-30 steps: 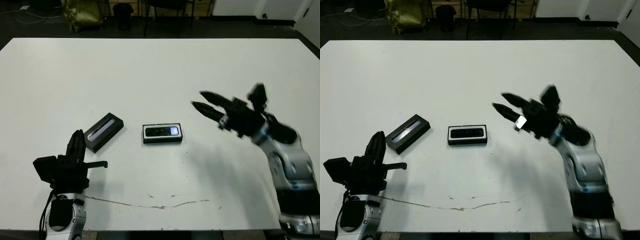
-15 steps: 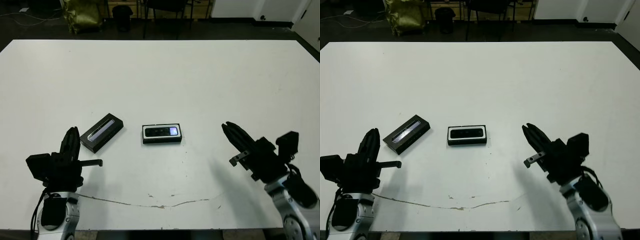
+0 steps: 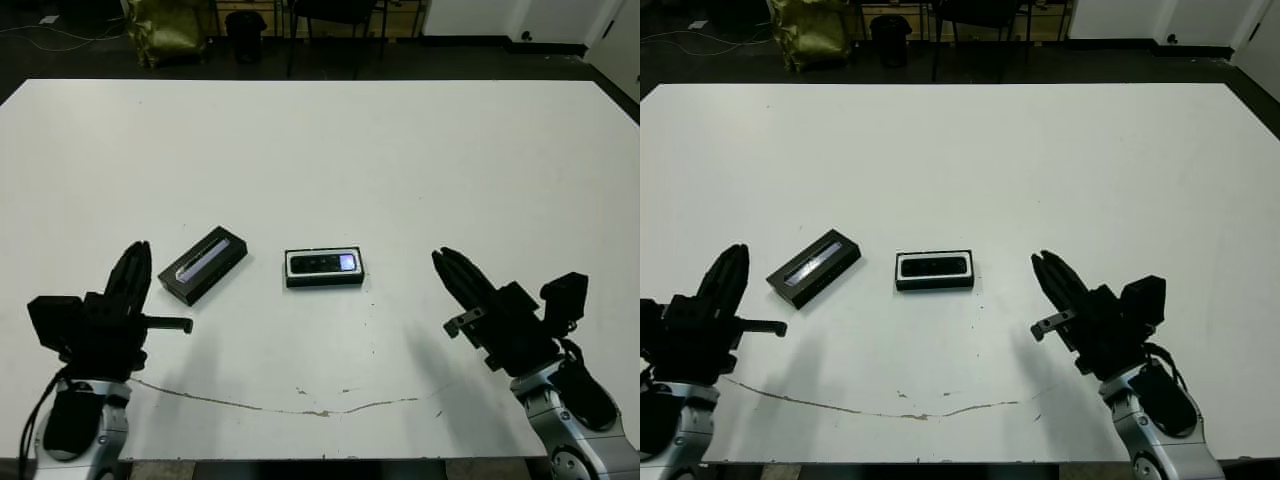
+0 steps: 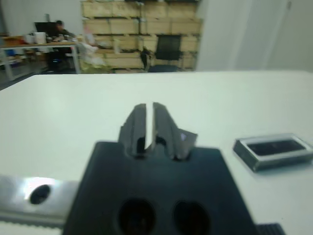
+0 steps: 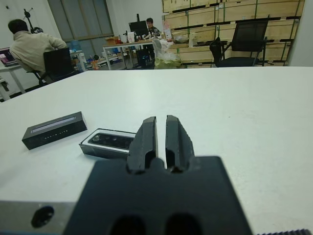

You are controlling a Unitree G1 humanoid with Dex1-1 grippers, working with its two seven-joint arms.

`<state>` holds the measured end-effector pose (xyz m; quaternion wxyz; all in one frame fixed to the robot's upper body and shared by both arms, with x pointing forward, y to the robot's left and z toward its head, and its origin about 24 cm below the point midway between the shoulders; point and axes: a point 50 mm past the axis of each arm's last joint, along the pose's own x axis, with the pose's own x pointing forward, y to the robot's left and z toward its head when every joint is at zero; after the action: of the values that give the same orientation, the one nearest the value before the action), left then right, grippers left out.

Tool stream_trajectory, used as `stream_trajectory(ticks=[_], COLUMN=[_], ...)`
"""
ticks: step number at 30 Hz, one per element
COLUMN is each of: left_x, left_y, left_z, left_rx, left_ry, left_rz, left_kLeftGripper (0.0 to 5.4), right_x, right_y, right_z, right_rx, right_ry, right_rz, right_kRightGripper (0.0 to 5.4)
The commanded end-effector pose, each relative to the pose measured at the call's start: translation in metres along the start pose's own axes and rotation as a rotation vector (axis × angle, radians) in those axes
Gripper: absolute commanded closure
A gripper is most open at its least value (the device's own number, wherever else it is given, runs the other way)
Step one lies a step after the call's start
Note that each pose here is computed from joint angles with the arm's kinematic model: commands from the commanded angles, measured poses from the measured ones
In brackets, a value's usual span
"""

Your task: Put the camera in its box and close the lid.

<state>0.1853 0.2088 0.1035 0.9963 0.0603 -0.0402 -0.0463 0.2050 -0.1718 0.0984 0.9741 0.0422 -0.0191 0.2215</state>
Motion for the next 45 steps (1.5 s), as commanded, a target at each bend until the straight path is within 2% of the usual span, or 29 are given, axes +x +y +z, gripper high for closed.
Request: stream_trajectory(ticks=[1,7,12,16,19,23,27,30,33,37,45], left_x=[-0.003,0.001,0.005,0.007,0.010,0.013,0.016,0.018,0.019,0.021,0.023], left_y=[0.005,0.013,0.016,0.017,0.018,0.017,0.019,0.021,0.023,0.026,0.032], left_z=[0.001,0.000,-0.007,-0.013,-0.020,-0.025,-0.029,-0.032,-0.032,-0.032,-0.030], left_rx=[0.026,0.083,0.087,0.086,0.081,0.069,0.051,0.003,-0.033,-0.093,-0.023], left_ry=[0.079,0.129,0.150,0.161,0.184,0.210,0.225,0.237,0.241,0.267,0.301], left_rz=[-0.091,-0.238,-0.239,-0.243,-0.225,-0.203,-0.208,-0.228,-0.252,-0.278,-0.313], left_kLeftGripper=[4.31,2.86,1.62,0.70,0.01,0.01,0.01,0.01,0.01,0.01,0.01], right_x=[0.000,0.000,0.001,0.000,-0.001,-0.001,-0.001,0.000,-0.001,-0.001,0.000], right_y=[-0.003,-0.001,-0.002,-0.001,0.001,0.000,-0.001,0.000,-0.001,0.000,0.000], right_z=[-0.005,-0.004,-0.005,-0.006,-0.005,-0.007,-0.009,-0.009,-0.011,-0.012,-0.014], right_rx=[0.034,-0.008,0.006,0.020,0.021,0.010,0.041,0.088,0.060,0.079,0.087], right_ry=[0.012,0.027,0.007,0.043,0.030,0.036,0.058,0.044,0.065,0.070,0.086], right_rz=[-0.001,-0.019,-0.007,-0.020,-0.018,-0.020,-0.031,-0.015,-0.025,-0.021,-0.026], right_kRightGripper=[5.40,5.40,5.40,5.40,5.40,5.40,5.40,5.40,5.40,5.40,5.40])
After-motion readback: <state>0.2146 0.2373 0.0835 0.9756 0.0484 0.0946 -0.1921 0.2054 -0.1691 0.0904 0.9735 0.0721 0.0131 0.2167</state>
